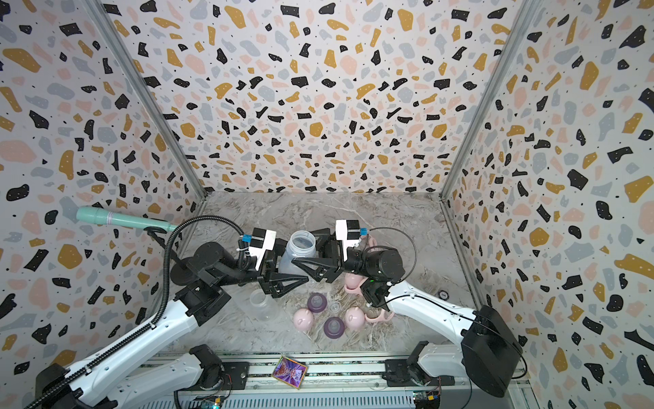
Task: Assemble the baby bottles
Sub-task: Pick up the baby bottle from the center of the board.
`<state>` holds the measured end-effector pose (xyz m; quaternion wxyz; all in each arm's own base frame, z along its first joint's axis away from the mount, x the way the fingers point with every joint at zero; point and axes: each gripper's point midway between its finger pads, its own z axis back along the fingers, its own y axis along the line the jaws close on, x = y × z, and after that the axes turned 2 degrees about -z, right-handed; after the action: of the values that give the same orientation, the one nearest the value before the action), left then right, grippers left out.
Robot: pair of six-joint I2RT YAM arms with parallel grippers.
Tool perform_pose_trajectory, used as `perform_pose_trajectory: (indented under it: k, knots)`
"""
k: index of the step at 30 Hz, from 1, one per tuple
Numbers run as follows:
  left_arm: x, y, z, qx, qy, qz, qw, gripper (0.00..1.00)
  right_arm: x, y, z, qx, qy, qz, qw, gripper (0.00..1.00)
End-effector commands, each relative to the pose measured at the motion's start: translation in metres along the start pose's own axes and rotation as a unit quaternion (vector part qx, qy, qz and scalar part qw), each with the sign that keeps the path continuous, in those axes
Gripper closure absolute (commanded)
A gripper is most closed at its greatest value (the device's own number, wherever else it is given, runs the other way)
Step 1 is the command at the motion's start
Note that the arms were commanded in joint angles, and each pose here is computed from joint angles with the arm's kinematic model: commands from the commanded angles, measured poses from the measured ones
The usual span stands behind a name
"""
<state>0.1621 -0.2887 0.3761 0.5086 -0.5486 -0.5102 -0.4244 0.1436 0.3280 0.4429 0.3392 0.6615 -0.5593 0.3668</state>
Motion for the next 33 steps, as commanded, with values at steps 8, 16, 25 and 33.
perform_pose_trajectory:
  k: [8,16,25,33]
  knots:
    - [0.031,-0.008,0.0,-0.003,-0.05,-0.027,0.998,0.09,0.006,0.018,-0.004,0.044,-0.024,0.001,0.999,0.97]
    - [0.006,0.005,0.0,0.029,-0.016,-0.029,0.999,0.17,0.009,0.019,-0.007,0.048,-0.021,-0.002,0.999,0.98]
    - [-0.016,0.035,-0.002,0.094,0.037,-0.023,0.995,0.48,0.006,0.015,-0.006,0.034,-0.012,-0.007,0.999,0.97]
    - [-0.021,0.049,0.005,0.142,0.044,-0.027,0.989,0.73,-0.002,0.006,0.003,-0.018,0.038,0.004,0.999,0.81]
